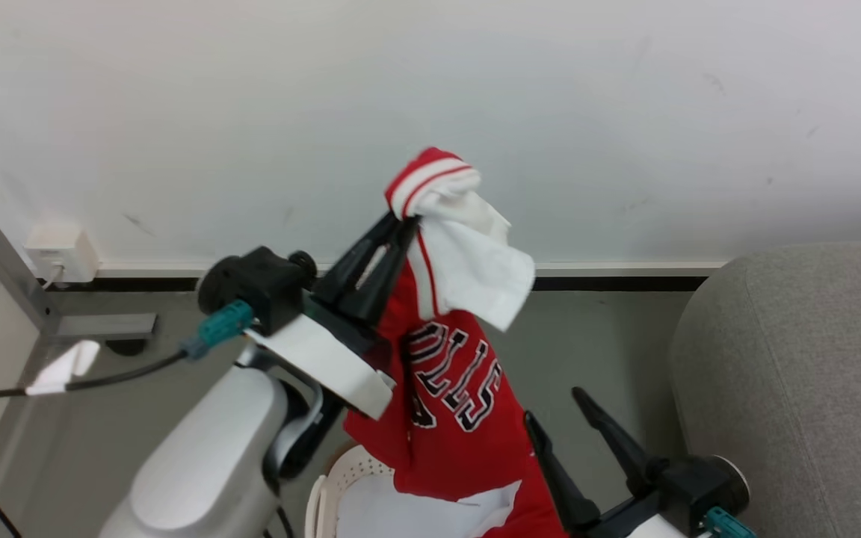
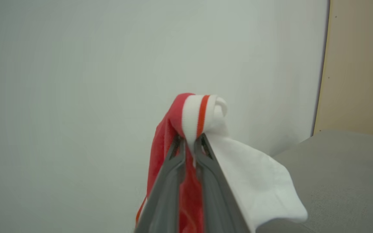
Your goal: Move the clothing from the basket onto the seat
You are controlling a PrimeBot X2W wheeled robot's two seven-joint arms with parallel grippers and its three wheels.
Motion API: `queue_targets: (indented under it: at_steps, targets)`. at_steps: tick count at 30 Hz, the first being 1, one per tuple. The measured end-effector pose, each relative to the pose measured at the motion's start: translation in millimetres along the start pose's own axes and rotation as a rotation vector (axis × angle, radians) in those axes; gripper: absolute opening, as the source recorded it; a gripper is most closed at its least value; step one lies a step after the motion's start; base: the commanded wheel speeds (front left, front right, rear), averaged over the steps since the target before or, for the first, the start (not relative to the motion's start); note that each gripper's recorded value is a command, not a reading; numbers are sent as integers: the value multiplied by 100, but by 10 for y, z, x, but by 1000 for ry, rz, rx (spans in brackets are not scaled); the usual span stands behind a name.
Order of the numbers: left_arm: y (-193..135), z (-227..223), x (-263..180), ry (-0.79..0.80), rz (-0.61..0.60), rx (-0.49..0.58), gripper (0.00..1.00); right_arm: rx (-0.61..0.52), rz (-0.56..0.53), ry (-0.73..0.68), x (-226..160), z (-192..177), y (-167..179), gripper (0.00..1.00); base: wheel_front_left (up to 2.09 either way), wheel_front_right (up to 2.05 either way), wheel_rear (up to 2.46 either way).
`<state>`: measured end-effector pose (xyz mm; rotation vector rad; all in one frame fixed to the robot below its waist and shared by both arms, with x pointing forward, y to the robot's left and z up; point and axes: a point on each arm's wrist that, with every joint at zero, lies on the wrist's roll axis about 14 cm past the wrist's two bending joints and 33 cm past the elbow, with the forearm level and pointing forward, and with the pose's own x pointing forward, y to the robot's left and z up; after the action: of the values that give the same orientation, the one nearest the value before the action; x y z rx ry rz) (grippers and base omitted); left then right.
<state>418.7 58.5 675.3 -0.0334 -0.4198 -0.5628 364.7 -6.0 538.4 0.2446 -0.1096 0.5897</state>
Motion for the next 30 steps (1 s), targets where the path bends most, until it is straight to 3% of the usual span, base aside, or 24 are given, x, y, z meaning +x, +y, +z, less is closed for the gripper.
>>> queue_targets:
  at_steps: [10, 27, 29, 30]
  targets:
    - [-358, -67, -117, 31, -78, -40, 0, -57, 166, 91, 247, -182, 299, 100, 0, 0, 0]
    - [-535, 16, -324, 45, -100, -36, 0, -64, 302, 301, 424, -702, 557, 100, 0, 0, 0]
    - [-505, 28, -337, 44, -91, -31, 0, -57, 301, 300, 454, -698, 568, 0, 0, 0, 0]
    - [-487, 31, -342, 43, -87, -29, 0, -48, 298, 296, 469, -691, 572, 0, 0, 0, 0]
